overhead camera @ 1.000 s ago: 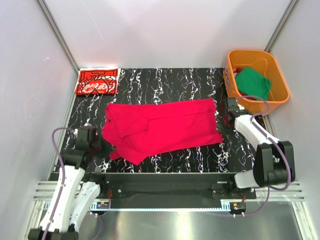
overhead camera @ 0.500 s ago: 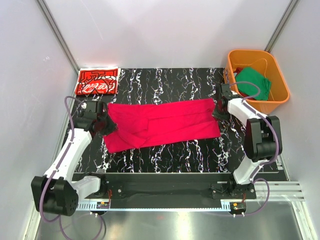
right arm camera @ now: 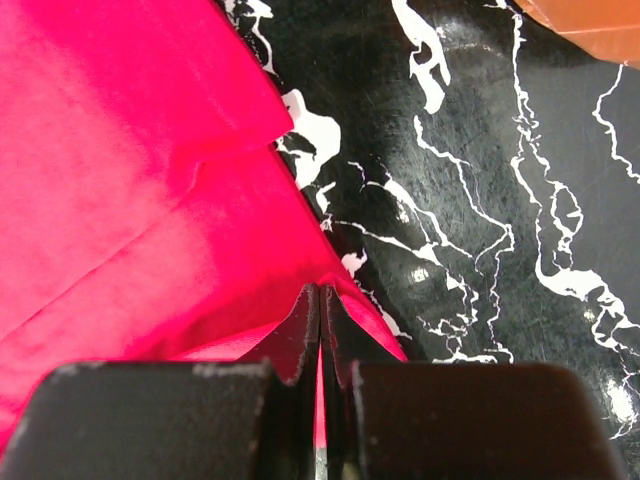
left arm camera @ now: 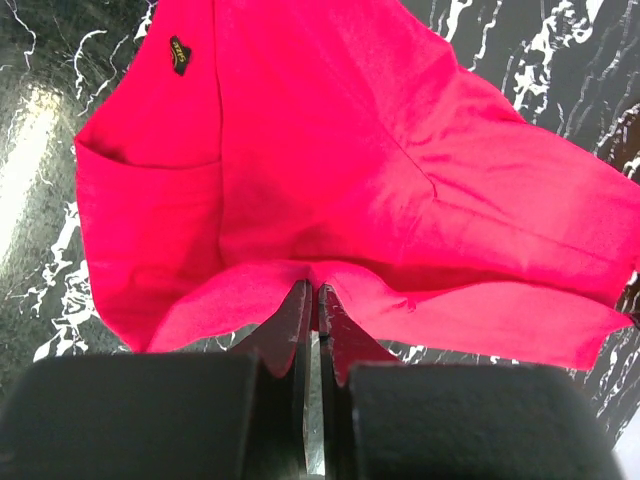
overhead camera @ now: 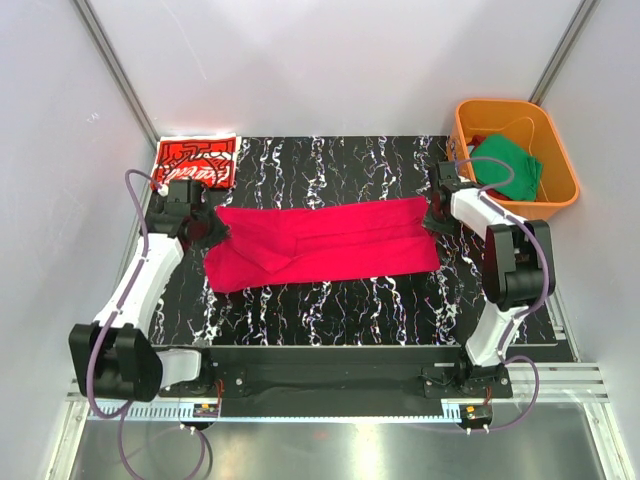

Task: Fold and stack the t-shirts
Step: Fold the tshirt

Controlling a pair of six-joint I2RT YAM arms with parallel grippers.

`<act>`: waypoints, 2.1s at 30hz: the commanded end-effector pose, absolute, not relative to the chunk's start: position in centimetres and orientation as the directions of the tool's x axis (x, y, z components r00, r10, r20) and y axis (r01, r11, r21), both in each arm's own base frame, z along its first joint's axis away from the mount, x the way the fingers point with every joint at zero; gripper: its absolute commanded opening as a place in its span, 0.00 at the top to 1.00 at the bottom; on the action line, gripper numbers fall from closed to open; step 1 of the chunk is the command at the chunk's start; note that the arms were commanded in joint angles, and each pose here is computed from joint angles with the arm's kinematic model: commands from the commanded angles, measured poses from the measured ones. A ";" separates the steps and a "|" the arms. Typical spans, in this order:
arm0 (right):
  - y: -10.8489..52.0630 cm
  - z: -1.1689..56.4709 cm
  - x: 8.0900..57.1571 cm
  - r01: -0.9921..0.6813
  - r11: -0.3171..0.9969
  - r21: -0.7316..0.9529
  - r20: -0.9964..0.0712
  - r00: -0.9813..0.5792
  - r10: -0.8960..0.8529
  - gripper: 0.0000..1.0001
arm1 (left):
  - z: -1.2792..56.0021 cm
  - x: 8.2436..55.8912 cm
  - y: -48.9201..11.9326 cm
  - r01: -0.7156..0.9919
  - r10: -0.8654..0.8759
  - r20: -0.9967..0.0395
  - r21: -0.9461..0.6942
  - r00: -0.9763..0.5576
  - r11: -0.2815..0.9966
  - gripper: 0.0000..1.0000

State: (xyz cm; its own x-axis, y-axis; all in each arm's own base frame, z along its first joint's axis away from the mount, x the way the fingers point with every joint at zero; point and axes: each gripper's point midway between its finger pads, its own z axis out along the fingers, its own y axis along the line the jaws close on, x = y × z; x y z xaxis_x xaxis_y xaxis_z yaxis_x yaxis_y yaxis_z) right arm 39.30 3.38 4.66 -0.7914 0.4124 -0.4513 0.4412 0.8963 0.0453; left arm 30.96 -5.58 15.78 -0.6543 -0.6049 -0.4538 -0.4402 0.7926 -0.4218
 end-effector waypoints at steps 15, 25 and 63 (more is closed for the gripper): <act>2.4 5.6 42.9 0.449 0.892 0.053 -0.501 -0.761 0.413 1.00 | 15.0 34.7 -4.4 -0.460 -0.622 -0.479 -0.422 -0.619 0.782 1.00; 2.7 5.3 43.7 0.448 0.892 0.062 -0.498 -0.761 0.417 1.00 | 15.1 35.0 -4.0 -0.481 -0.648 -0.476 -0.435 -0.595 0.761 1.00; 1.9 4.6 45.3 0.461 0.887 0.018 -0.507 -0.761 0.406 1.00 | 14.9 37.9 -3.9 -0.484 -0.660 -0.474 -0.450 -0.583 0.750 1.00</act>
State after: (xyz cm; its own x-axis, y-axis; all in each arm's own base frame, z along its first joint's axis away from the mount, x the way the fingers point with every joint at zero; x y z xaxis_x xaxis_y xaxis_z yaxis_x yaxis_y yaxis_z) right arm 43.49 2.84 2.52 -0.7997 0.4056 -0.4427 0.4445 0.8956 0.0176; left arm 35.86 -4.42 12.16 -0.6377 -0.6504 -0.4127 -0.5109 0.7581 -0.4053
